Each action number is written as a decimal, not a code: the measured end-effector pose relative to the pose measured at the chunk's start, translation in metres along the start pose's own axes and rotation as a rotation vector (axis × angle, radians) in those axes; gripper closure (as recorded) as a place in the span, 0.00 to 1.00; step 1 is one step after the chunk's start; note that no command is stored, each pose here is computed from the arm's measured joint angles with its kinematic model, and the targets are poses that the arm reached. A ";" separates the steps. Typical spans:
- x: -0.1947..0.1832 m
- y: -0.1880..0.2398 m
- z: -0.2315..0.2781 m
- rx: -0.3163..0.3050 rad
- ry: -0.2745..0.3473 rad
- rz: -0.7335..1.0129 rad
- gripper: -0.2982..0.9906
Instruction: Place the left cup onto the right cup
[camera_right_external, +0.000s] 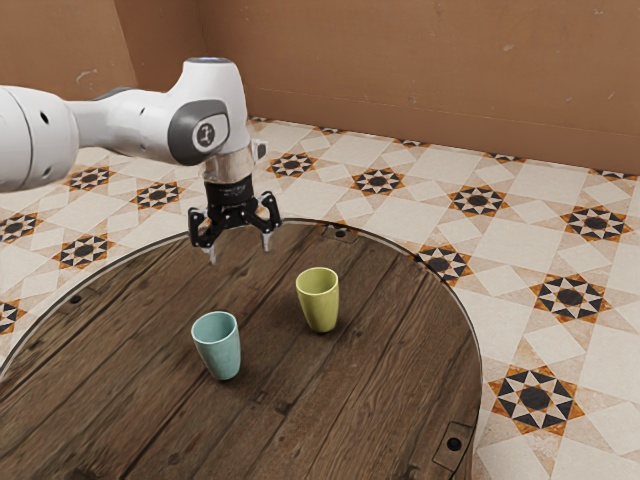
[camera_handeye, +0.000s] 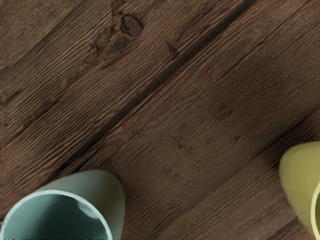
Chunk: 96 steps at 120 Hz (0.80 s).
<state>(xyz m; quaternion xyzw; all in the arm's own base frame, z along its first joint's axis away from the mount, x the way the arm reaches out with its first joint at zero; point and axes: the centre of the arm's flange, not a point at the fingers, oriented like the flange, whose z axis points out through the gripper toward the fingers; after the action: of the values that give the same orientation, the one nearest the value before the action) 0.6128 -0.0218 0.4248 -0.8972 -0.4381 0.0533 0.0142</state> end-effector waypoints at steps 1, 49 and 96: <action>0.000 -0.001 0.000 0.000 0.000 -0.002 0.23; -0.015 -0.031 0.038 -0.019 -0.028 -0.100 0.23; -0.023 -0.027 0.065 -0.021 -0.024 -0.130 0.23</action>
<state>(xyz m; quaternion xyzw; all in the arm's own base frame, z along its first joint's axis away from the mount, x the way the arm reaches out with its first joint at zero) 0.5711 -0.0248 0.3645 -0.8663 -0.4961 0.0582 0.0030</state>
